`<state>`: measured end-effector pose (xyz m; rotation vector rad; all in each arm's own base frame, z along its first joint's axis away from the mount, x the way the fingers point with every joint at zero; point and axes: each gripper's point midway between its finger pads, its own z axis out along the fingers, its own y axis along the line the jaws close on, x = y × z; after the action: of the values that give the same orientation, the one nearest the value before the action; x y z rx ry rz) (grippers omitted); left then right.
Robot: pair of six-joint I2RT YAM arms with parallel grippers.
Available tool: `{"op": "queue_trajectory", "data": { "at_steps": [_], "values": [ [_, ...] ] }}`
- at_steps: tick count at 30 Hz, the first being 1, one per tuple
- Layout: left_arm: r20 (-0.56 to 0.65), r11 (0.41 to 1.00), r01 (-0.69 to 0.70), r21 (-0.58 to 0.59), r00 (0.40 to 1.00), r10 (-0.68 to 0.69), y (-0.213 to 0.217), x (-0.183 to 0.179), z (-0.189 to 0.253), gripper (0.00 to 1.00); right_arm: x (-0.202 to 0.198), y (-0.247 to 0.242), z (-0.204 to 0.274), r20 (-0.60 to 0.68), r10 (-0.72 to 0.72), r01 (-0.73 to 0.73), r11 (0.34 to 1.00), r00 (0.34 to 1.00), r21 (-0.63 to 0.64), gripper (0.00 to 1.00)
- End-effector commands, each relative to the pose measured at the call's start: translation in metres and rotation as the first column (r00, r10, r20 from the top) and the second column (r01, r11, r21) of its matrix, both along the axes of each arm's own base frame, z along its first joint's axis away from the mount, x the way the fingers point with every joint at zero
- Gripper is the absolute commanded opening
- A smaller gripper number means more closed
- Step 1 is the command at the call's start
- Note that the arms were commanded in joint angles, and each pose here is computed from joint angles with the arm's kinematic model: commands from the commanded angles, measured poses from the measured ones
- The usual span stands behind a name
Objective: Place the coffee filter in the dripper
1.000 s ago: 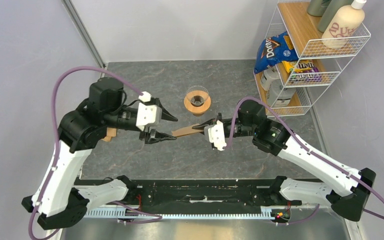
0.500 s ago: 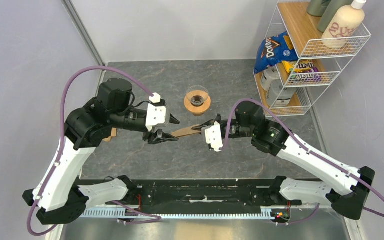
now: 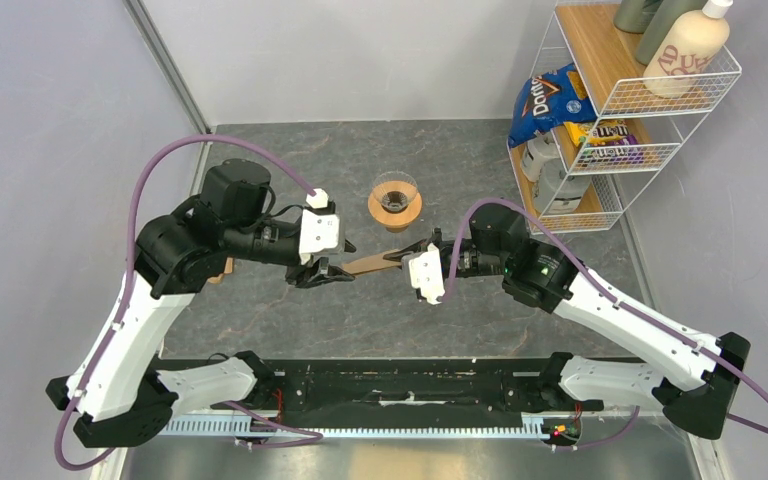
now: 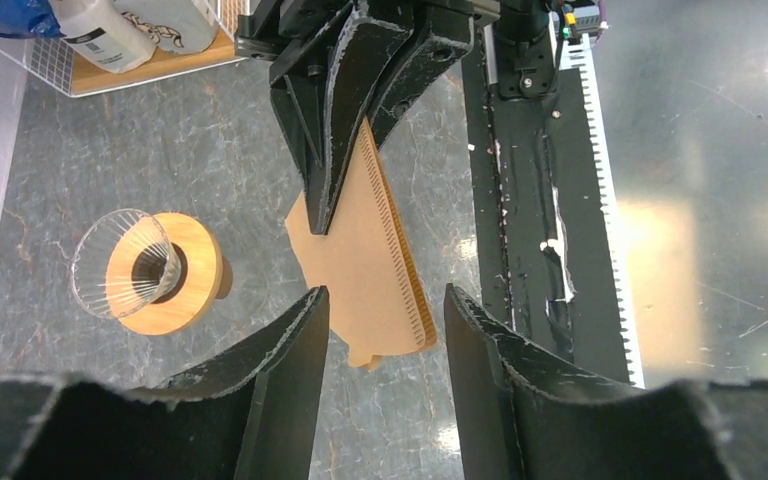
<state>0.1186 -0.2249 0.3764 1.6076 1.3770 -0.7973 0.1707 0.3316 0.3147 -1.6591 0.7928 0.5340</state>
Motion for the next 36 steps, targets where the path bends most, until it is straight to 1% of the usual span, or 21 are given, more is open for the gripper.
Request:
{"op": "queue_trajectory", "data": {
  "at_steps": [1, 15, 18, 22, 26, 31, 36],
  "values": [
    [0.044, 1.0, -0.001, 0.018, 0.999, 0.0, 0.001, 0.005, -0.002, 0.52, -0.001, 0.002, 0.026, 0.041, 0.002, -0.004, 0.999, 0.999, 0.05, 0.0],
    [0.058, 0.999, -0.011, 0.042, 0.998, 0.008, 0.002, 0.01, -0.008, 0.51, -0.004, 0.001, 0.025, 0.063, 0.014, -0.017, 0.999, 0.998, 0.047, 0.0],
    [0.055, 0.999, 0.011, 0.036, 0.998, -0.013, 0.003, 0.005, -0.007, 0.5, -0.002, 0.001, 0.023, 0.055, 0.007, -0.01, 0.999, 0.998, 0.042, 0.0],
    [0.031, 1.0, 0.02, 0.023, 0.999, -0.021, 0.0, 0.001, -0.004, 0.53, -0.001, 0.003, 0.025, 0.025, -0.005, 0.004, 0.999, 1.0, 0.043, 0.0],
    [0.044, 0.999, 0.003, 0.044, 0.999, -0.005, 0.001, 0.005, -0.008, 0.53, 0.0, 0.004, 0.028, 0.033, -0.006, 0.004, 0.998, 0.999, 0.057, 0.0],
    [0.052, 0.998, -0.004, 0.062, 0.999, 0.0, -0.001, 0.011, -0.013, 0.52, -0.004, 0.004, 0.03, 0.04, 0.005, -0.007, 0.998, 0.999, 0.067, 0.0],
    [0.07, 0.998, -0.003, 0.07, 0.998, -0.002, -0.005, 0.014, -0.016, 0.49, -0.007, 0.006, 0.034, 0.05, 0.017, -0.021, 0.997, 0.999, 0.076, 0.0]
  ]
}}
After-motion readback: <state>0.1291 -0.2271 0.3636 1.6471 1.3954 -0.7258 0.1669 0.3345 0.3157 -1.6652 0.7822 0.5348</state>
